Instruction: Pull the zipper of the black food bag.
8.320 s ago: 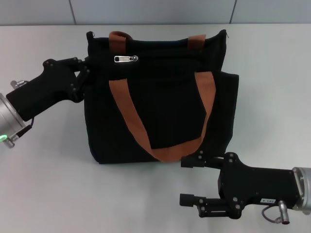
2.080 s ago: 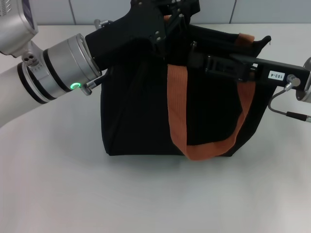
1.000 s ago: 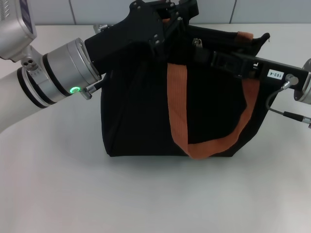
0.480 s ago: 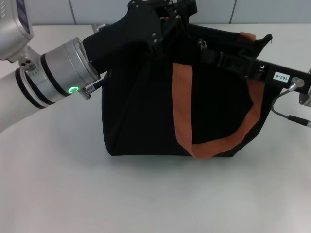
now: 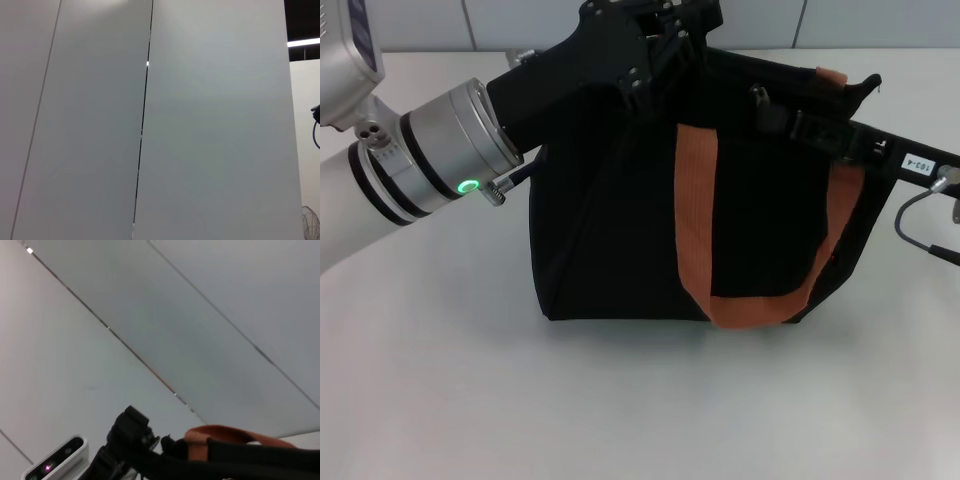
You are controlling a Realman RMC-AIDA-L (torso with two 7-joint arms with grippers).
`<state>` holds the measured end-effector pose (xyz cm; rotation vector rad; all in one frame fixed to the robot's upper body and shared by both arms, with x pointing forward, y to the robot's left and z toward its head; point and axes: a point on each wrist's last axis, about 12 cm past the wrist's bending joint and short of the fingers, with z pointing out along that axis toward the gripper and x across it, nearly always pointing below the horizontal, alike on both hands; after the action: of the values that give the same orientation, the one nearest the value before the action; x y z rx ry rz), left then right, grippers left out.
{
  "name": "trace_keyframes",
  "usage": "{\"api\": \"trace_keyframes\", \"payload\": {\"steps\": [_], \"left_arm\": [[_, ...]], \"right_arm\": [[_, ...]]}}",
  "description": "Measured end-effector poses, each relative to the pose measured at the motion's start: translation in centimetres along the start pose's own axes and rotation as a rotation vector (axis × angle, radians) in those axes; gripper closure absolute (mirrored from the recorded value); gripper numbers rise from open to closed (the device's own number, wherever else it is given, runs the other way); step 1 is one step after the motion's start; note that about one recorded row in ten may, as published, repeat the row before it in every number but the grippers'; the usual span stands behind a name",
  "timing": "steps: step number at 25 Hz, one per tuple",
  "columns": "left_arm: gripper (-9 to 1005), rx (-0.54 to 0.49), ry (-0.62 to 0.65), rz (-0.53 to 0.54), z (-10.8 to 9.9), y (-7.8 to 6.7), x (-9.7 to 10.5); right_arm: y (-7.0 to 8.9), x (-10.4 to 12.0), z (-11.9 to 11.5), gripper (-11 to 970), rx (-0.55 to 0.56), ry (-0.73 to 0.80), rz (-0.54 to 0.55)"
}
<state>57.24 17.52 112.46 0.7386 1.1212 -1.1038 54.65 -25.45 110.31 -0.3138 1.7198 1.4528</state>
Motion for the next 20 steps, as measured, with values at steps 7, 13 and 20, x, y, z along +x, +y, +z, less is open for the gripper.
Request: {"api": "trace_keyframes", "payload": {"steps": [7, 13, 20], "left_arm": [[842, -0.009, -0.007, -0.001, -0.1, 0.0, 0.0], [838, -0.011, -0.008, 0.003, -0.2, 0.1, -0.1], [833, -0.014, -0.010, 0.003, -0.3, 0.1, -0.1]], "right_arm": [[-0.3, 0.3, -1.2, 959, 0.033, -0.033, 0.020], [-0.5, 0.7, -2.5, 959, 0.068, -0.061, 0.037], [-0.8, 1.2, -3.9, 959, 0.109, -0.077, 0.051]]}}
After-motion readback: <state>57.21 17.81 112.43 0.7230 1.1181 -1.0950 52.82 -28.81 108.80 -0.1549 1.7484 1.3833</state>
